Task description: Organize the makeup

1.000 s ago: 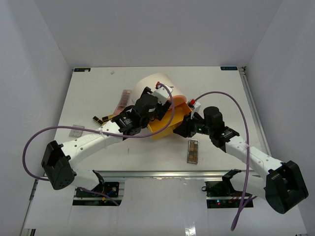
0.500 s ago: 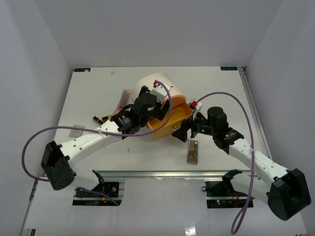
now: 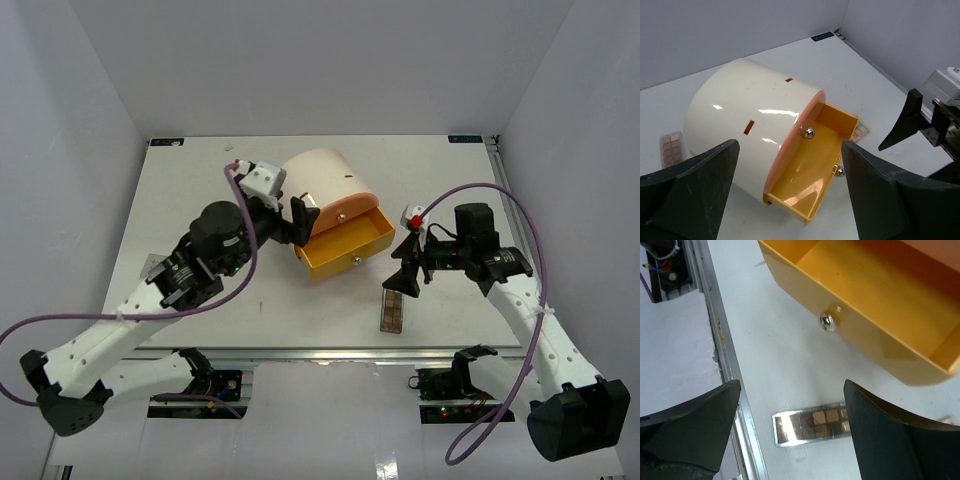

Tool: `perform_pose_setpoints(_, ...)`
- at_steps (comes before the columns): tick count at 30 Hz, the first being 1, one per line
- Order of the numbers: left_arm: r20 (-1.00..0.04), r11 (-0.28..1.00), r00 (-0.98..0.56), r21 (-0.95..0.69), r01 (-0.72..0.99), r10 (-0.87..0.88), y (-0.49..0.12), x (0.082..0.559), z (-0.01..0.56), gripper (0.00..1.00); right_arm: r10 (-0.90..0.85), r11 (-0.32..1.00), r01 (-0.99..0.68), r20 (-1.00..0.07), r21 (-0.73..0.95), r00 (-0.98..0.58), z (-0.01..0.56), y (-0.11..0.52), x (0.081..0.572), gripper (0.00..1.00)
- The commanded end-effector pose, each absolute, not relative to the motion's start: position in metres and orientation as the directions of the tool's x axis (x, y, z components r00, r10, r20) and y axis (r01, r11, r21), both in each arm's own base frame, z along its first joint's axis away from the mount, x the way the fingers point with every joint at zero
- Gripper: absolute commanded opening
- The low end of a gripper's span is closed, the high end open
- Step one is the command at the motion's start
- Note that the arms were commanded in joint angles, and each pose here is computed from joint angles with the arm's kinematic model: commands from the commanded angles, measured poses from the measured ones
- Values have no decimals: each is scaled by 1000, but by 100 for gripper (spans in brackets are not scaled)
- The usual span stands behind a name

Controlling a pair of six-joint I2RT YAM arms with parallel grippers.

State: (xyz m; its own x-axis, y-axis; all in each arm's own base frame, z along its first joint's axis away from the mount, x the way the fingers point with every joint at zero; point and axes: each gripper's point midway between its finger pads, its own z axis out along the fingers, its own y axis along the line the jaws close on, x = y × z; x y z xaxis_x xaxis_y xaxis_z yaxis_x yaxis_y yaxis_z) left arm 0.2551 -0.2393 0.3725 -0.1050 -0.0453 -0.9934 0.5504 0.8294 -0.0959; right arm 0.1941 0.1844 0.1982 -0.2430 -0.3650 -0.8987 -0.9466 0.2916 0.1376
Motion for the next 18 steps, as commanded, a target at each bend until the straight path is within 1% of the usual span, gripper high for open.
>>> perform_pose_setpoints(1, -983, 847, -159, -158, 508, -88, -212, 238, 350, 95, -401, 335, -936, -882, 111, -248, 195, 157, 196, 90)
perform_pose_setpoints(4, -978, 854, -193, -169, 492, -82, -199, 228, 329, 94, -391, 422, -896, -864, 137, -316, 188, 140, 213, 90)
perform_pose_setpoints(8, -971, 870, -222, -186, 456, -91, -178, 216, 298, 94, -361, 633, -749, -780, 197, -510, 167, 106, 251, 90)
perform_pose_setpoints(10, -969, 878, -224, -192, 438, -101, -170, 213, 288, 94, -345, 734, -657, -737, 174, -581, 153, 85, 268, 90)
perform_pose_setpoints(12, -968, 884, -226, -195, 425, -105, -165, 211, 273, 94, -323, 797, -586, -718, 144, -616, 141, 72, 279, 90)
perform_pose_setpoints(14, -968, 886, -231, -194, 421, -102, -164, 211, 262, 94, -304, 843, -527, -712, 107, -632, 131, 64, 295, 90)
perform_pose_setpoints(17, -967, 887, -240, -185, 424, -87, -166, 212, 255, 94, -281, 914, -406, -675, 30, -683, 112, 51, 313, 90)
perform_pose_setpoints(18, -967, 886, -240, -183, 425, -84, -167, 212, 255, 94, -251, 928, -370, -670, 38, -699, 106, 52, 320, 90)
